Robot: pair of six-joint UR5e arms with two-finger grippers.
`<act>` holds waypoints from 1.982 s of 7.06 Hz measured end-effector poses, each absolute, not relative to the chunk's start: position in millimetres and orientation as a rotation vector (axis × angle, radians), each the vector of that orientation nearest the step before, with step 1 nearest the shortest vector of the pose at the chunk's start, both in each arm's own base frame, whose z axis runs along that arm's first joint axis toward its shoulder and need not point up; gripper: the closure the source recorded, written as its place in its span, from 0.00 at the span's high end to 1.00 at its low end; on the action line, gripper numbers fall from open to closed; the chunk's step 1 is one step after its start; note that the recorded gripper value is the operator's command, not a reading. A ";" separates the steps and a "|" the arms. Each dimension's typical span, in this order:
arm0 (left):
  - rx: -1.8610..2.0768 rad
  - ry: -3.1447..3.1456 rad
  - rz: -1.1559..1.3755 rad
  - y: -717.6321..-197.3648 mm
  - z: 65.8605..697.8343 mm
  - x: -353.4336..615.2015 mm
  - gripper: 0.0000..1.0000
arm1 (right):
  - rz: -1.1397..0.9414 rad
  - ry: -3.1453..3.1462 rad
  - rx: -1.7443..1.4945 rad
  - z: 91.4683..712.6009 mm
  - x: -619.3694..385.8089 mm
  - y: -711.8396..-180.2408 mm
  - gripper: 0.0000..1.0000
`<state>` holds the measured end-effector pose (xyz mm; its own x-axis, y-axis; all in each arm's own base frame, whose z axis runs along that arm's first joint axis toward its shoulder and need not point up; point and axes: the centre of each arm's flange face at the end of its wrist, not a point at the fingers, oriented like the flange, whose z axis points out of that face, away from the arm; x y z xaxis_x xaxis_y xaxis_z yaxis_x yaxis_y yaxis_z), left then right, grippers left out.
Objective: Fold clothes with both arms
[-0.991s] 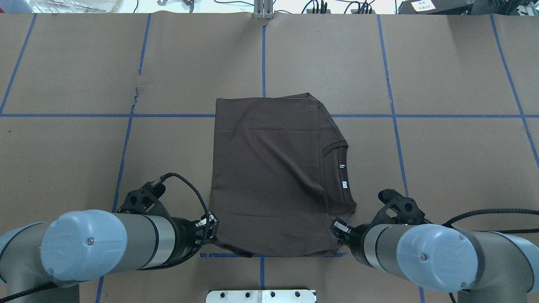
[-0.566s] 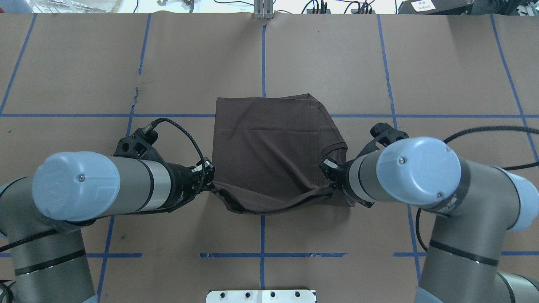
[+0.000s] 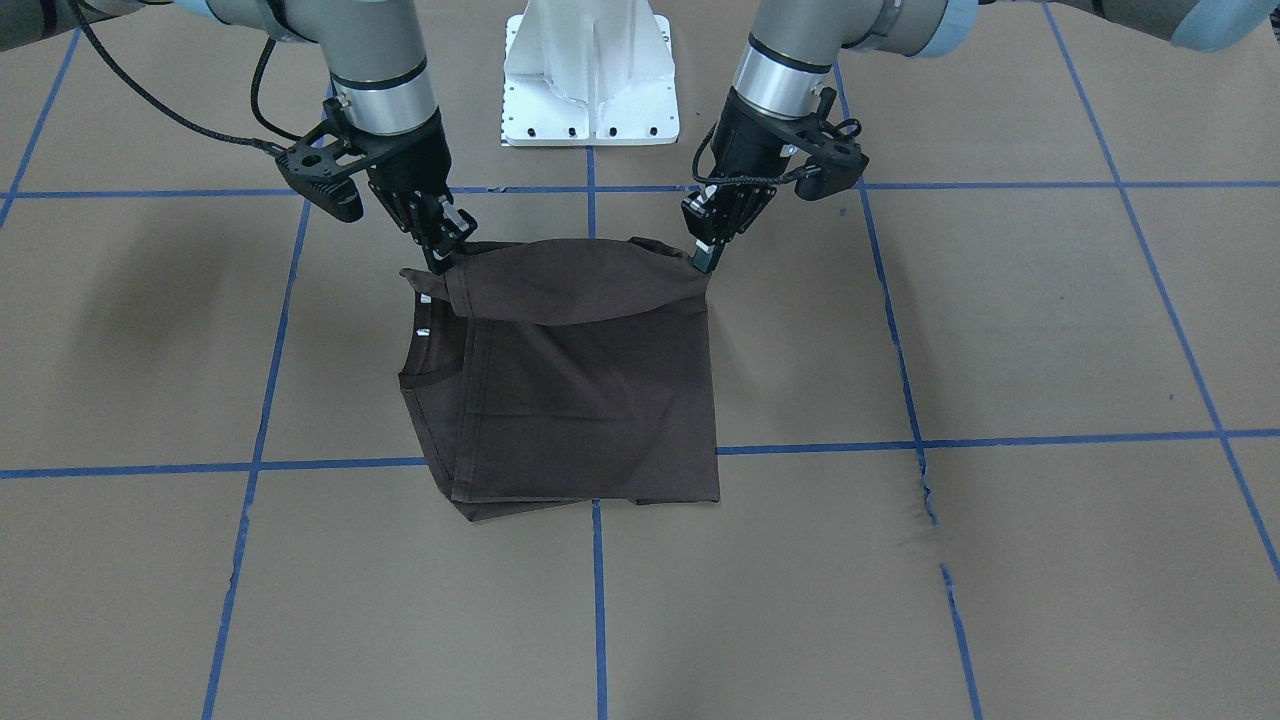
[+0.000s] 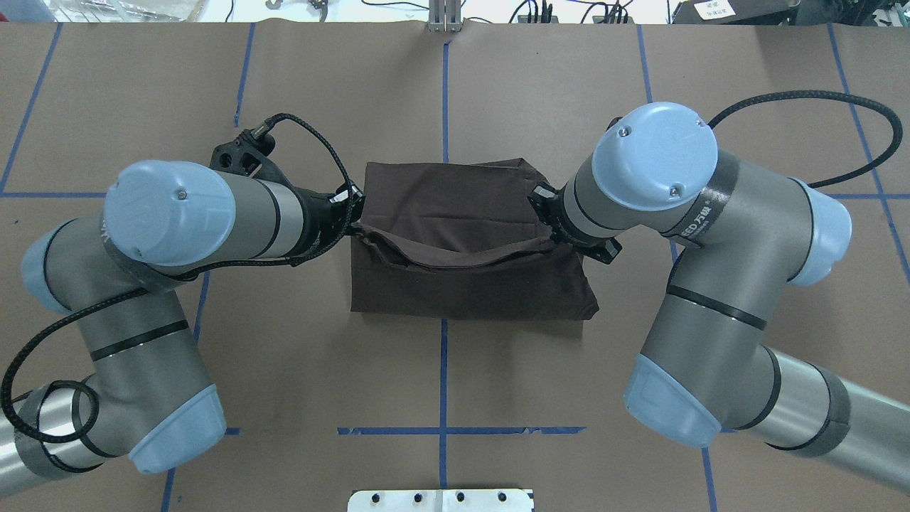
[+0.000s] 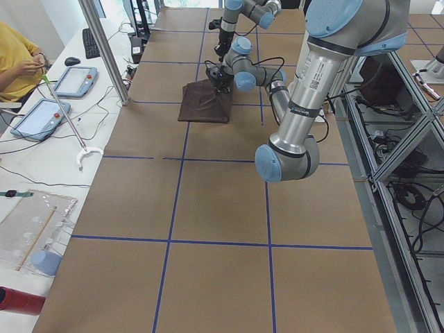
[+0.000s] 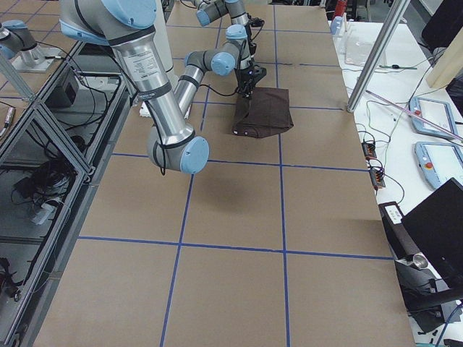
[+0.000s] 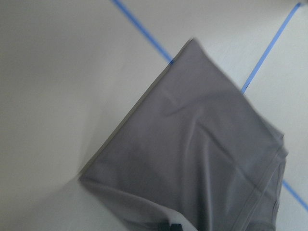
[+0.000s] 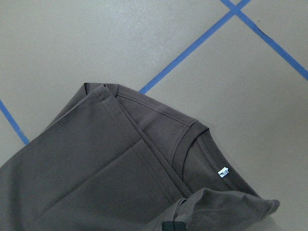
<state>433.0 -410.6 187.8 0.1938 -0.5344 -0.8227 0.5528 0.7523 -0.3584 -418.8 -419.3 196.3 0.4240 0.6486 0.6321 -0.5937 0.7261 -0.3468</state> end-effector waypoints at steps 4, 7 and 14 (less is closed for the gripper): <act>0.045 1.139 -0.784 -441.2 190.7 447.9 0.00 | 0.758 -0.800 -0.043 200.4 -419.8 -442.6 0.00; 0.112 1.104 -0.756 -493.5 230.0 479.5 0.65 | 0.714 -0.822 0.016 231.0 -457.9 -511.5 0.99; 0.275 1.131 -0.615 -598.0 277.0 415.0 1.00 | 0.404 -0.852 0.071 321.2 -335.8 -714.4 1.00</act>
<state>415.0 -598.0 277.0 0.2839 -0.3179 -0.9046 0.5869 0.8037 -0.0983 -335.8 -714.4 321.2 0.5875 0.3180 0.7442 -0.3742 0.9221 -0.0986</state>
